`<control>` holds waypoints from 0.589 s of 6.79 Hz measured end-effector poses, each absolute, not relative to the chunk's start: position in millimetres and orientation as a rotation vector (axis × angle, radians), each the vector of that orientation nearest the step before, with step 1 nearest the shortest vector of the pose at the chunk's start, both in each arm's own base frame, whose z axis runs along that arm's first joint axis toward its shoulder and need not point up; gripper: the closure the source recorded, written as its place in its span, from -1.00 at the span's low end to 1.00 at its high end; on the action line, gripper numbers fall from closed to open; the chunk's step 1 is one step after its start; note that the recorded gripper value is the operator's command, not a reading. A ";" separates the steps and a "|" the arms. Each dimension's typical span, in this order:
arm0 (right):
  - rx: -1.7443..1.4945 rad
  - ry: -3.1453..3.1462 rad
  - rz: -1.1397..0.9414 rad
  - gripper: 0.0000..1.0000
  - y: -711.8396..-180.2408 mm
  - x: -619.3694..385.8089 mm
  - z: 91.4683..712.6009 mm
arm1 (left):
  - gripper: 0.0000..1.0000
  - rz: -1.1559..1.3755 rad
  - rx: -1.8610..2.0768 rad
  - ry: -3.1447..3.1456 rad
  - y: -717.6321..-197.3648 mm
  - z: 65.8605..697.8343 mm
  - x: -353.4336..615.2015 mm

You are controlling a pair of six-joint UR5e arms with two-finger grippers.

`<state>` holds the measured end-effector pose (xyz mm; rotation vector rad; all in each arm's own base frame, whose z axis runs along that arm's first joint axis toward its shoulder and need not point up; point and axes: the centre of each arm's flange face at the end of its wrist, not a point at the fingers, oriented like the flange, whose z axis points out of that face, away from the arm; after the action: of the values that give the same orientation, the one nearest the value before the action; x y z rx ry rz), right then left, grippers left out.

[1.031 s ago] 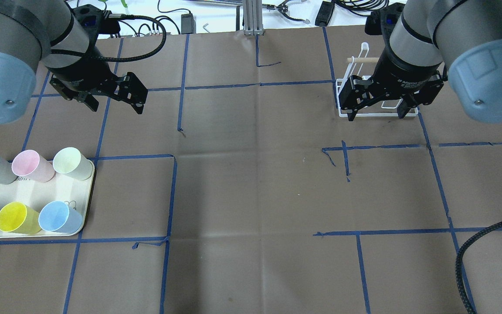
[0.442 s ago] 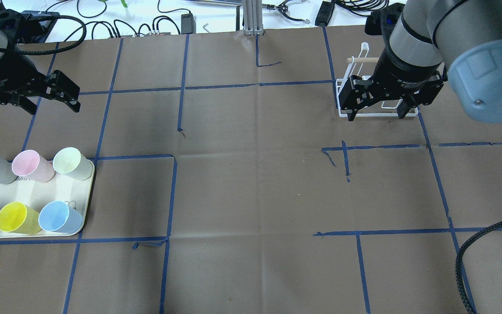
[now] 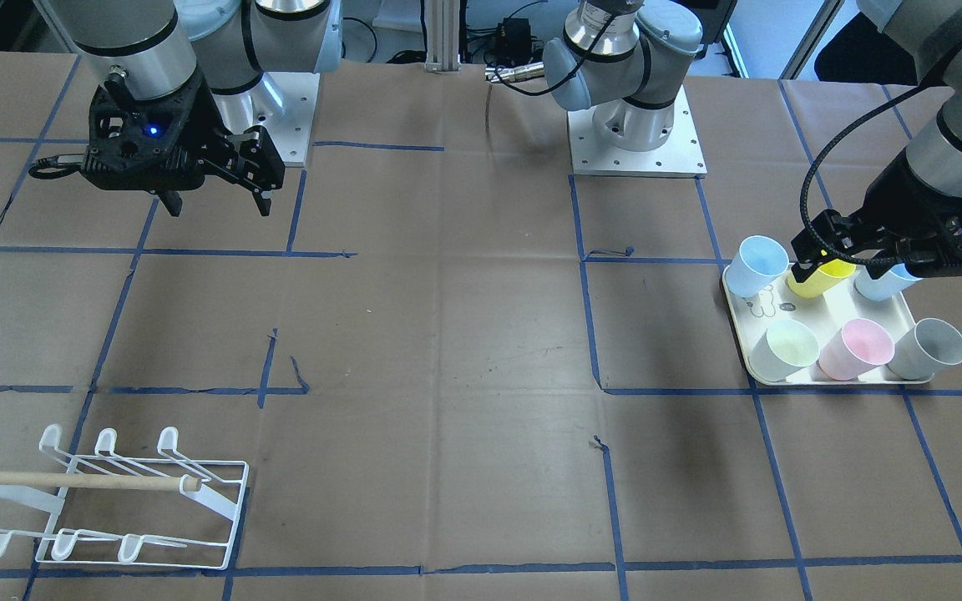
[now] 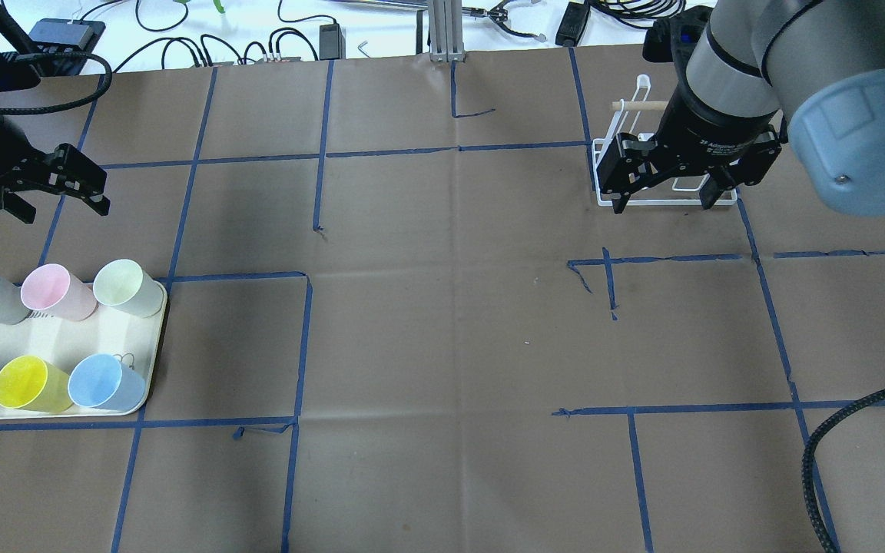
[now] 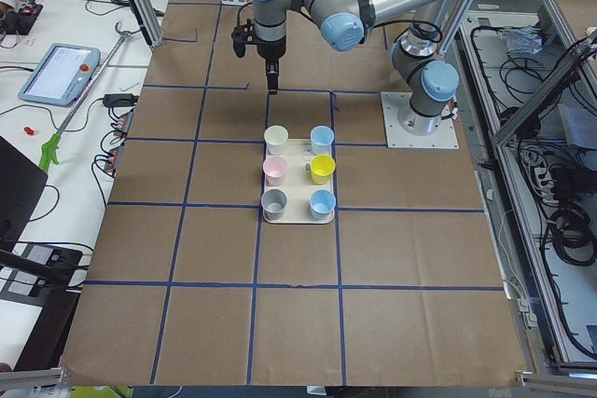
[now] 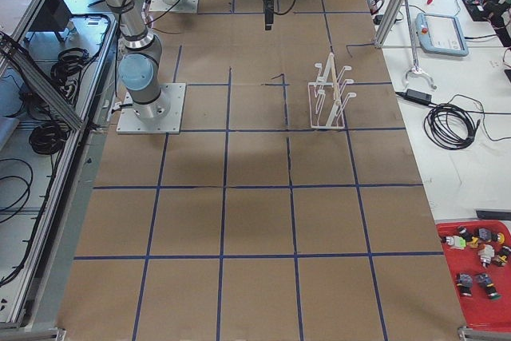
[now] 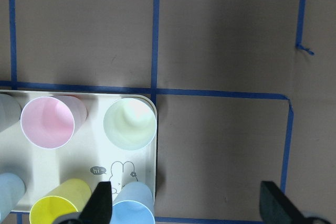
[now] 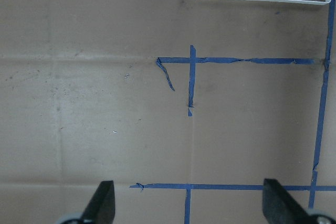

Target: Transfer IKEA cup to right arm and place on rack

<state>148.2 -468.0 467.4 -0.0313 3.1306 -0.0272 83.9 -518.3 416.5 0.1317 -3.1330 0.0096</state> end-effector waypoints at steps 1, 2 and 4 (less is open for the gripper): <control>-0.031 3.131 -0.028 -1.00 -467.9 148.1 467.4 | -1.00 -0.005 0.162 -3.127 -524.6 391.7 88.3; -0.031 3.132 -0.028 -1.00 -468.3 148.1 467.1 | -0.99 -0.014 0.174 -3.124 -531.3 365.9 90.7; -0.029 3.132 -0.026 -1.00 -468.8 148.1 466.5 | -0.99 -0.028 0.174 -3.126 -535.1 325.2 92.4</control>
<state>148.1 -468.8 466.5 -0.0292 3.1318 -0.0260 92.4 -535.1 325.2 0.1744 -3.1263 -0.0282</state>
